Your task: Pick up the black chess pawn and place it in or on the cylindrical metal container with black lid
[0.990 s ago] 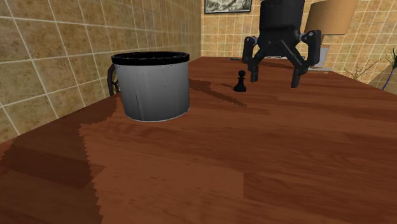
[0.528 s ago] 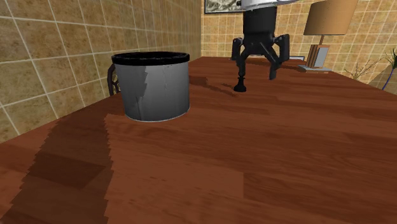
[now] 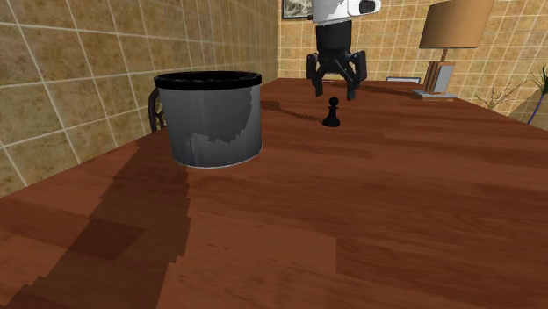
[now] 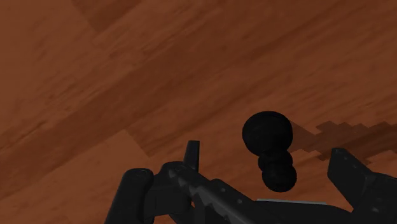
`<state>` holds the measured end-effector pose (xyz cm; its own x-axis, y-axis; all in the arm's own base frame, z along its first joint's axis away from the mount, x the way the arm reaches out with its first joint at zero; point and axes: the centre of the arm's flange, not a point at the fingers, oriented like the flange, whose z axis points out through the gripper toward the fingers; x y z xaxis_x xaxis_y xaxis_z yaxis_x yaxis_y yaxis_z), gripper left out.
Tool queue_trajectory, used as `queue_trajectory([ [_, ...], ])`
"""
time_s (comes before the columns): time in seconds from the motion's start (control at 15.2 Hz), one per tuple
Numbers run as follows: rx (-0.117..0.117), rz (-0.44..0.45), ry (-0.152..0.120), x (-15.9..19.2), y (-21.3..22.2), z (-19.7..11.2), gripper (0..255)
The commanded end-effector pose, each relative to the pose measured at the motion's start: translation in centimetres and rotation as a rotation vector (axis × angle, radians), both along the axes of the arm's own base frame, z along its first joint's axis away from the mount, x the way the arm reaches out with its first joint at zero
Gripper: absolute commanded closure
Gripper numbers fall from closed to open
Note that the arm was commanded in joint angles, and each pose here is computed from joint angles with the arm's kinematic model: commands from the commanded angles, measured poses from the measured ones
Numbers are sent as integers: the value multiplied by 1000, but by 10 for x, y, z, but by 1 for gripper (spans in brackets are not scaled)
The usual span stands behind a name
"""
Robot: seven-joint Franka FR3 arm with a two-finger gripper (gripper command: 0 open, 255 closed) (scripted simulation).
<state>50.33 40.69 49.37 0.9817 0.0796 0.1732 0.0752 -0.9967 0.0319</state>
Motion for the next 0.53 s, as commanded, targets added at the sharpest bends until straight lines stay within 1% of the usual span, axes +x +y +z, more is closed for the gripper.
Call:
queue_trajectory([
  [0.0, 6, -1, -15, 10, 18, 0, 0],
  [0.46, 6, -1, -15, 17, 18, -37, 0],
])
